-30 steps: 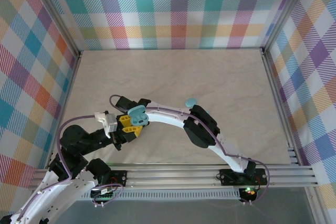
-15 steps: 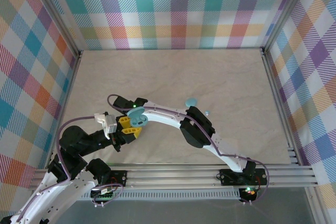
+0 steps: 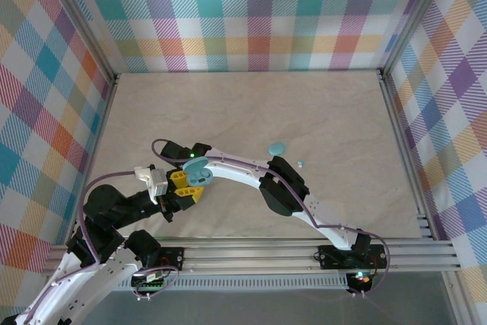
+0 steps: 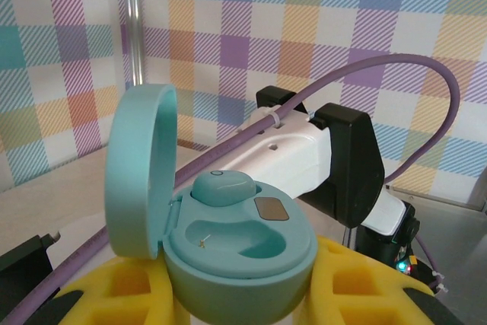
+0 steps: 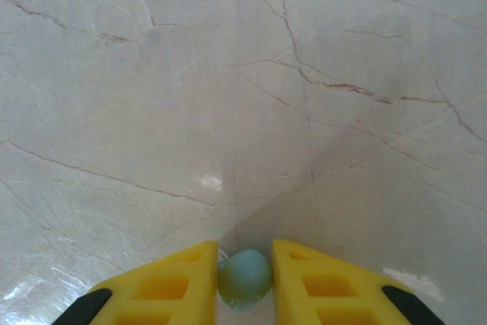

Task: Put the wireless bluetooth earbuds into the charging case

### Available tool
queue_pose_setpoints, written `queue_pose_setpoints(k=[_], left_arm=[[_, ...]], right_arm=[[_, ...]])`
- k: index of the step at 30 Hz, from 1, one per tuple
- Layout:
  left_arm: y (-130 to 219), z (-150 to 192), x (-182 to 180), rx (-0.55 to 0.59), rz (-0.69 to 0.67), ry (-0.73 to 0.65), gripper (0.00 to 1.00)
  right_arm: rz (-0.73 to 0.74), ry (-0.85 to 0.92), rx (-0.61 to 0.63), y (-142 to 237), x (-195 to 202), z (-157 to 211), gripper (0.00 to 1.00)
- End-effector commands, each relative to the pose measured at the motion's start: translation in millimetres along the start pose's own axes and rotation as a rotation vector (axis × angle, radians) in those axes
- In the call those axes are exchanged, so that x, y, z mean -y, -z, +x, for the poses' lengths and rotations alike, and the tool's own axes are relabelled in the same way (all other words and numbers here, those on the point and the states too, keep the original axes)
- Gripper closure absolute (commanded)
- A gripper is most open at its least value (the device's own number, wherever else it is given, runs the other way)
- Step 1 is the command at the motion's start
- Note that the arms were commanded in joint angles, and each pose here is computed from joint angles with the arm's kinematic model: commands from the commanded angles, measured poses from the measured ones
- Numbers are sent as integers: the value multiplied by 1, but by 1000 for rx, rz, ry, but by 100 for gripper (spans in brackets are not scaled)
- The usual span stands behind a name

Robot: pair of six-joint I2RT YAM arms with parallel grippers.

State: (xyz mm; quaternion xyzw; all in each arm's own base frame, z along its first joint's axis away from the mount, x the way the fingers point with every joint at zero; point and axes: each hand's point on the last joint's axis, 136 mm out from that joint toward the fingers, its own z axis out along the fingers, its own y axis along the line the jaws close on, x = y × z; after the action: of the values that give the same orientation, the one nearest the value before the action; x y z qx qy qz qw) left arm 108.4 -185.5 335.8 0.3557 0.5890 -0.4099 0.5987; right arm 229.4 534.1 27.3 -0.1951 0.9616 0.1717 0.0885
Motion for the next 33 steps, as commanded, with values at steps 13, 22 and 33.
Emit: queue_pose_setpoints(k=[13, 22, 33], left_arm=[[-10, -20, -3, 20, 1, -24, 100], [-36, 0, -16, -43, 6, 10, 100], [-50, 31, -31, -104, -22, 26, 100]], right_arm=[[2, -83, -36, 66, 106, -12, 91], [93, -53, -260, 119, 204, 52, 91], [108, -96, -463, 104, 233, 90, 90]])
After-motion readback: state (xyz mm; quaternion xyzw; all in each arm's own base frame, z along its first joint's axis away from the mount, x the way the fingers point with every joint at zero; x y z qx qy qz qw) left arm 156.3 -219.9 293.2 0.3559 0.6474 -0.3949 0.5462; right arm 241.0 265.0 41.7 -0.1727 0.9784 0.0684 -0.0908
